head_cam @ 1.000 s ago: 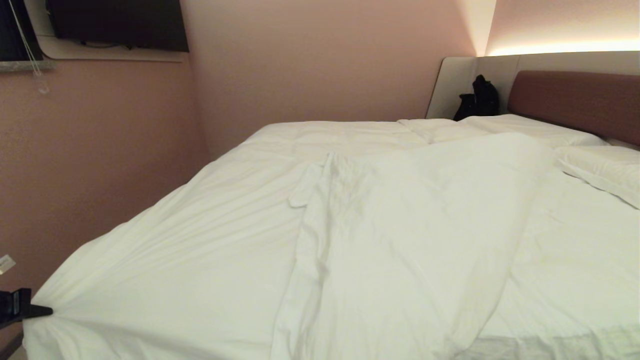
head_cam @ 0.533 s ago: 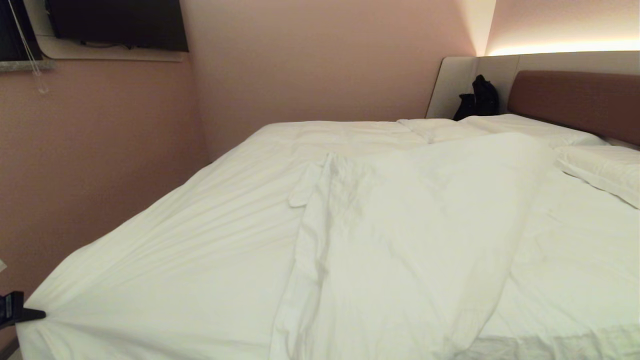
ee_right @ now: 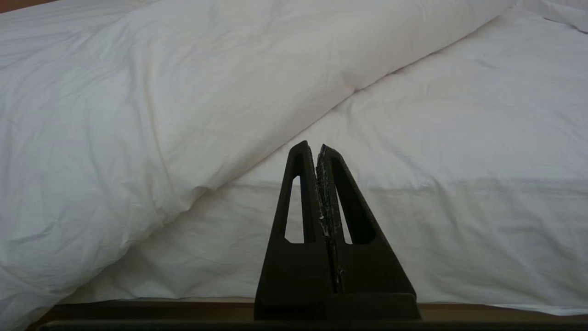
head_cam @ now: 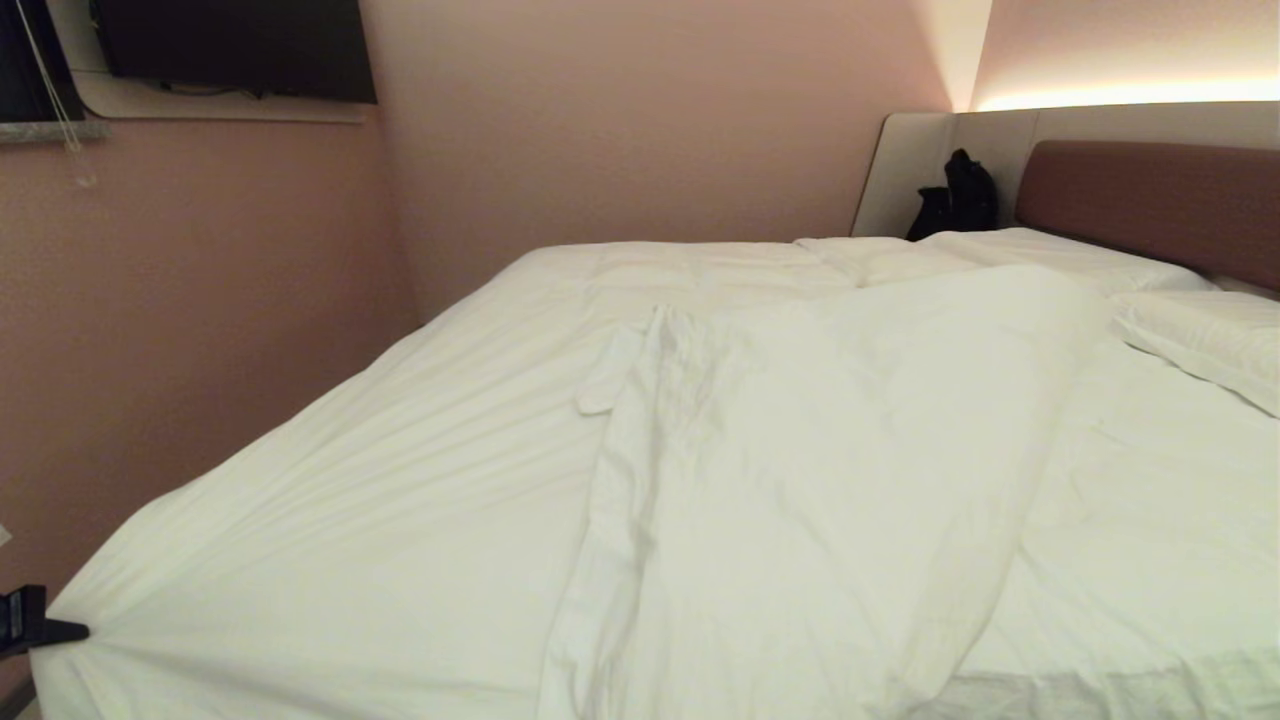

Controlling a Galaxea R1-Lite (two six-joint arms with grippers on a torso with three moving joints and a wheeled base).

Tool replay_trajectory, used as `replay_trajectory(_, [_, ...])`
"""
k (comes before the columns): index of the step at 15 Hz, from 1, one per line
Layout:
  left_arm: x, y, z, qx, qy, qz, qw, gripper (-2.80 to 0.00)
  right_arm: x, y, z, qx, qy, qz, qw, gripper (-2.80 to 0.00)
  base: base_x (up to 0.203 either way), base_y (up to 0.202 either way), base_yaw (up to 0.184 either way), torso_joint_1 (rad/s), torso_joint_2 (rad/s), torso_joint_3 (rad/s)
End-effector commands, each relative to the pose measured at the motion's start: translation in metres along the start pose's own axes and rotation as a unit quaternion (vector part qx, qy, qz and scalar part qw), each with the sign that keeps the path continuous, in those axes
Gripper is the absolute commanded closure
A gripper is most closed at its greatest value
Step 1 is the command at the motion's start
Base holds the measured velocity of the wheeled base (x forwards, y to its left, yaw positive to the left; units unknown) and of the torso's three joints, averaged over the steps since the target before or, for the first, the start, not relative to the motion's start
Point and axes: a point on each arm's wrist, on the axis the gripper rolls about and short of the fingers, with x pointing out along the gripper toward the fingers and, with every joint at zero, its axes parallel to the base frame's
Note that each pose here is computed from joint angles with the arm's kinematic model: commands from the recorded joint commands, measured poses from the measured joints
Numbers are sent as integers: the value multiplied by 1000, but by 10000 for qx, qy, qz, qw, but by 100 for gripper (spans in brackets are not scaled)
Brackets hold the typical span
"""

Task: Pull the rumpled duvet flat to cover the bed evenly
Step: Flatten the corners of the folded blanket

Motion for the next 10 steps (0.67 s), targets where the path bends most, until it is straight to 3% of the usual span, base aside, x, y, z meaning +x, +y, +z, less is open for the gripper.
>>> replay_trajectory(1, [2,1,-1,-4,22,-20,10000,0,0,0,0,0,-1,4,10000,0,0,0,0,0,0,0])
replay_trajectory(2, [1,0,-1,-7,12,-24,10000,-280,0,0,0,0,-1,4,10000,0,0,0,0,0,0,0])
replay_trajectory(10, [-38,-23,2,202,-382,-98,9990,-280,0,0,0,0,-1,4,10000,0,0,0,0,0,0,0])
